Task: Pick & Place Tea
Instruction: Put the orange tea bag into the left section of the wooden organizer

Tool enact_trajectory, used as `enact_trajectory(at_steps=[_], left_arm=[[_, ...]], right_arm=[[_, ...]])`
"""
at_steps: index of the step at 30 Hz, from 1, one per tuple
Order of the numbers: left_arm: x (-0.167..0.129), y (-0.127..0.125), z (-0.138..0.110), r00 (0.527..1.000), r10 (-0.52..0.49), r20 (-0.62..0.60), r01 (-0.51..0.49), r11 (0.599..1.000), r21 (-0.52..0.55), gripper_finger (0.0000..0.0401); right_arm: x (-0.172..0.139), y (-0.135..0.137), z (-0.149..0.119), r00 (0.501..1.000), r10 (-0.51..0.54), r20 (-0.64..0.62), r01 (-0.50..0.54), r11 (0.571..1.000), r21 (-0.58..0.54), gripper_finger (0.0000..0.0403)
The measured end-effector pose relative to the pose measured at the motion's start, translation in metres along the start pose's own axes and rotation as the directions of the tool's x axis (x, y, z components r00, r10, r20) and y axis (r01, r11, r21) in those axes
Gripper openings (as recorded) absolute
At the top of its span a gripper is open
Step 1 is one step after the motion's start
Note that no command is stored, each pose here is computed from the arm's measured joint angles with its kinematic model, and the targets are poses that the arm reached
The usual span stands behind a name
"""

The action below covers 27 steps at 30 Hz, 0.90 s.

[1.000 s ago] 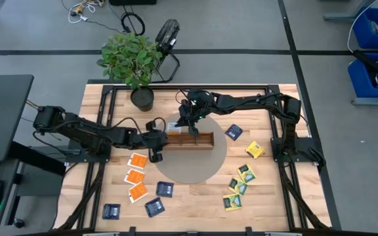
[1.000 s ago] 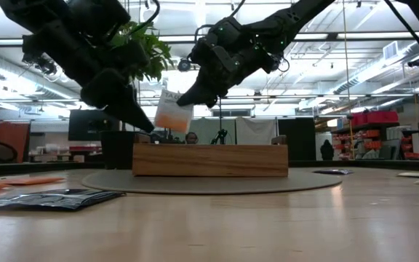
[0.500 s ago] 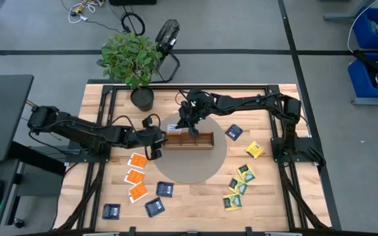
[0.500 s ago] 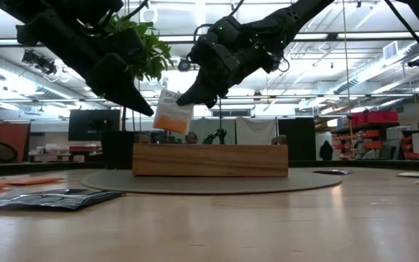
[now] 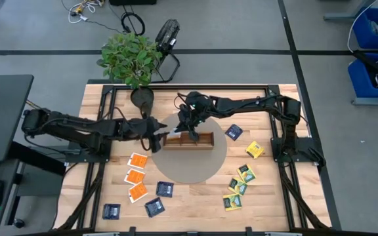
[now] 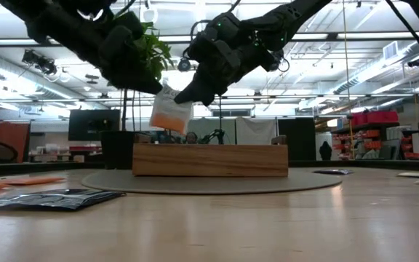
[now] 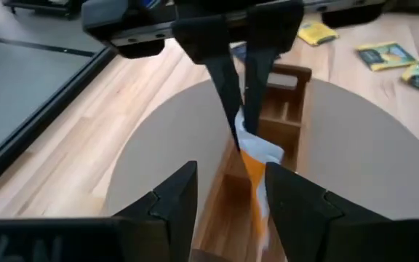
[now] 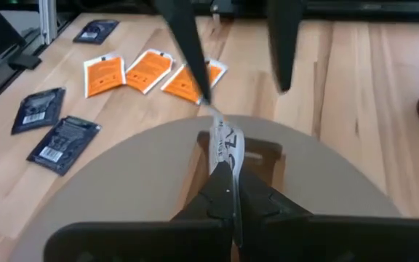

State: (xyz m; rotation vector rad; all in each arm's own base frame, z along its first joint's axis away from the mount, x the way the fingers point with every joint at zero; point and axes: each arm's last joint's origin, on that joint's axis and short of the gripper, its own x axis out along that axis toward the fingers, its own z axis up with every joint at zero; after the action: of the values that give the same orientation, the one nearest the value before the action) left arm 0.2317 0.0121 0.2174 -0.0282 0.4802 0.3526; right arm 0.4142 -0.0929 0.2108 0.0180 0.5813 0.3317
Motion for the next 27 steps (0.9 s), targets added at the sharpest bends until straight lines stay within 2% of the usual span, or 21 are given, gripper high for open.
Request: enact_trajectory(at_steps=[6,16,22,27], left_arm=[[0.0,0.005,0.001,0.999,-0.031,-0.009,0.031,0.999,-0.013,0.0168],[-0.014,0.008,0.009,0.997,-0.064,0.046,0.064,0.998,-0.012,0.0168],[-0.01,0.006,0.006,0.996,-0.089,0.024,0.089,0.996,-0.011,0.0168],[-0.005,0.005,0.003,0.996,-0.087,0.004,0.087,0.996,-0.007,0.0196]], right_arm=[[0.0,0.0,-0.001,1.0,0.001,-0.011,-0.001,1.0,0.006,0.0],[0.0,0.0,-0.003,1.0,0.003,-0.026,-0.003,1.0,0.004,0.0],[0.0,0.0,-0.001,1.0,0.002,-0.01,-0.002,1.0,-0.008,0.0],[0.0,0.0,0.0,1.0,0.008,-0.001,-0.008,1.0,-0.005,0.0]])
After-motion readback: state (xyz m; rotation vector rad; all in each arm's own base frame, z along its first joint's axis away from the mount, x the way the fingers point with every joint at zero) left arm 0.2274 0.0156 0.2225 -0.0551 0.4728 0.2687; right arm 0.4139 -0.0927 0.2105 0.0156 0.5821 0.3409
